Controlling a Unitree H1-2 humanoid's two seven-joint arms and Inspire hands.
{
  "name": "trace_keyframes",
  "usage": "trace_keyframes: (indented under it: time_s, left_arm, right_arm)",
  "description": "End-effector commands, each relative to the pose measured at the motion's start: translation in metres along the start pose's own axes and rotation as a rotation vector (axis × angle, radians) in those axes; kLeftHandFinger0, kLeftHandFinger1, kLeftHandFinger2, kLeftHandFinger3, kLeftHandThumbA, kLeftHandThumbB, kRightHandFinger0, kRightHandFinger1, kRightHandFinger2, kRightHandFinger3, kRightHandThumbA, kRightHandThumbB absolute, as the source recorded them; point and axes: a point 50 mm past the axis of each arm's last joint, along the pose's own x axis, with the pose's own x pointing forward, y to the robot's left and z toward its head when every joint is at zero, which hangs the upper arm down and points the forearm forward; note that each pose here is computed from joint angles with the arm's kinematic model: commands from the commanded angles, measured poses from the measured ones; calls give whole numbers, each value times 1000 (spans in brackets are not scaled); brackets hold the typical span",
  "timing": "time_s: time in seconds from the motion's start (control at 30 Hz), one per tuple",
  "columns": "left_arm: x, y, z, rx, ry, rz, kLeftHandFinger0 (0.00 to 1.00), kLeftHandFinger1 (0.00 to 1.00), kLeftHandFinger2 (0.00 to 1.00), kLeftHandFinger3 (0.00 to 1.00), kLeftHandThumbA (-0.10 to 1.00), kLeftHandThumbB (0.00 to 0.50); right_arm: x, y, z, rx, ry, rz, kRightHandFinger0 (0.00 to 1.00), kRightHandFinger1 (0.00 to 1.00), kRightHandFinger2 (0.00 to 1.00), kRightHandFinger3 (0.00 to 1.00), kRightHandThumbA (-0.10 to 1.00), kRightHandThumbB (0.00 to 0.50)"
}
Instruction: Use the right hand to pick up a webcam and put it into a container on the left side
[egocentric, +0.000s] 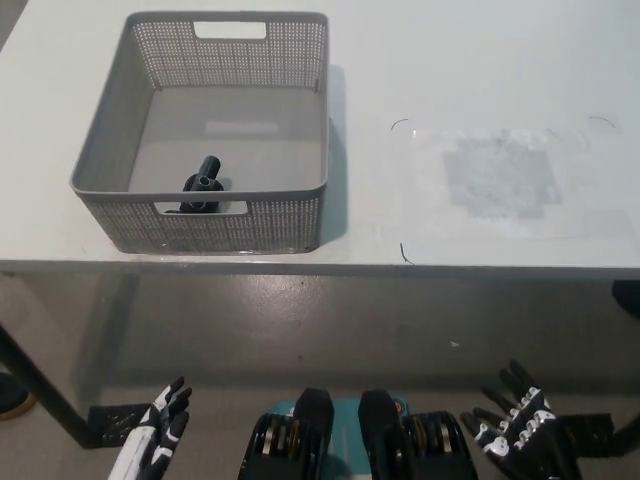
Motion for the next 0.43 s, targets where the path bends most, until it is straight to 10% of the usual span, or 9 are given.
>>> trace_keyframes:
  time_s: [0.0,0.4]
  left_arm:
    - [10,6,11,-15,-72,8,1000,1000,1000,1000,889,1]
    - [17,7,16,-27,-82,12,1000,1000,1000,1000,886,9]
  right_arm:
    - [13,2,7,-41,-96,44,724,865,1000,1000,963,196]
    - [26,-2,2,-76,-72,77,747,856,1000,1000,927,152]
